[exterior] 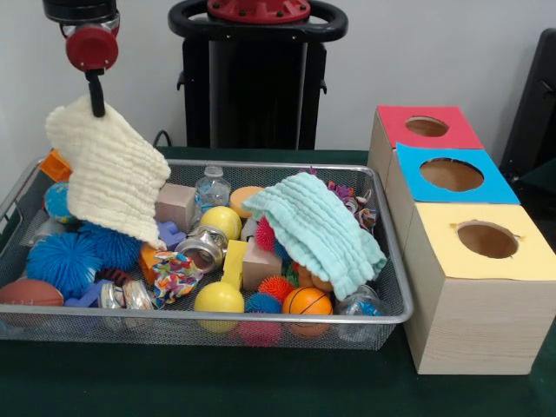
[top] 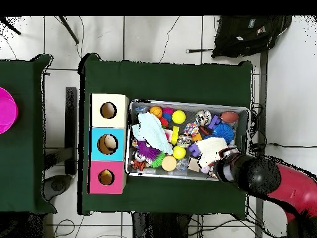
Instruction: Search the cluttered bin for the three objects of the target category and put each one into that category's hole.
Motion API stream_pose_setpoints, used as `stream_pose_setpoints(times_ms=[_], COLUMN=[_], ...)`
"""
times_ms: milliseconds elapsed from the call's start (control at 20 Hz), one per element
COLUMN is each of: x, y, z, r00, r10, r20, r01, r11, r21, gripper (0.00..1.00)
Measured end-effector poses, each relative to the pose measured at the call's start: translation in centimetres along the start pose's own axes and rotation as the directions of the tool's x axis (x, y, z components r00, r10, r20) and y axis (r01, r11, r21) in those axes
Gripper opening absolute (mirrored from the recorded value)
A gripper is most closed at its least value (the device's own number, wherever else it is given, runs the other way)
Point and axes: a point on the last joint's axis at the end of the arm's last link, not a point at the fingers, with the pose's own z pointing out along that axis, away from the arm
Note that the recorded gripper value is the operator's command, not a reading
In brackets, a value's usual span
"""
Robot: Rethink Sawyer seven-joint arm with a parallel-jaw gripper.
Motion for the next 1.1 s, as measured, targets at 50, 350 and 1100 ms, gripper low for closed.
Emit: stream_pose_setpoints(times_ms=[50,350,1100], x=[0.0,0.5,3.0], y=[0.1,0.6,0.6], z=[0.0,0.4,4.7], r00=[1.0000,0.9984,0.9812], r10=[-0.007,-0.056,-0.193], r20=[-0.001,0.000,-0.014], r01=[0.007,0.056,0.193], r11=[1.0000,0.9984,0.9808], r21=[-0.002,-0.005,0.029], gripper=[0.00,0.00,0.00])
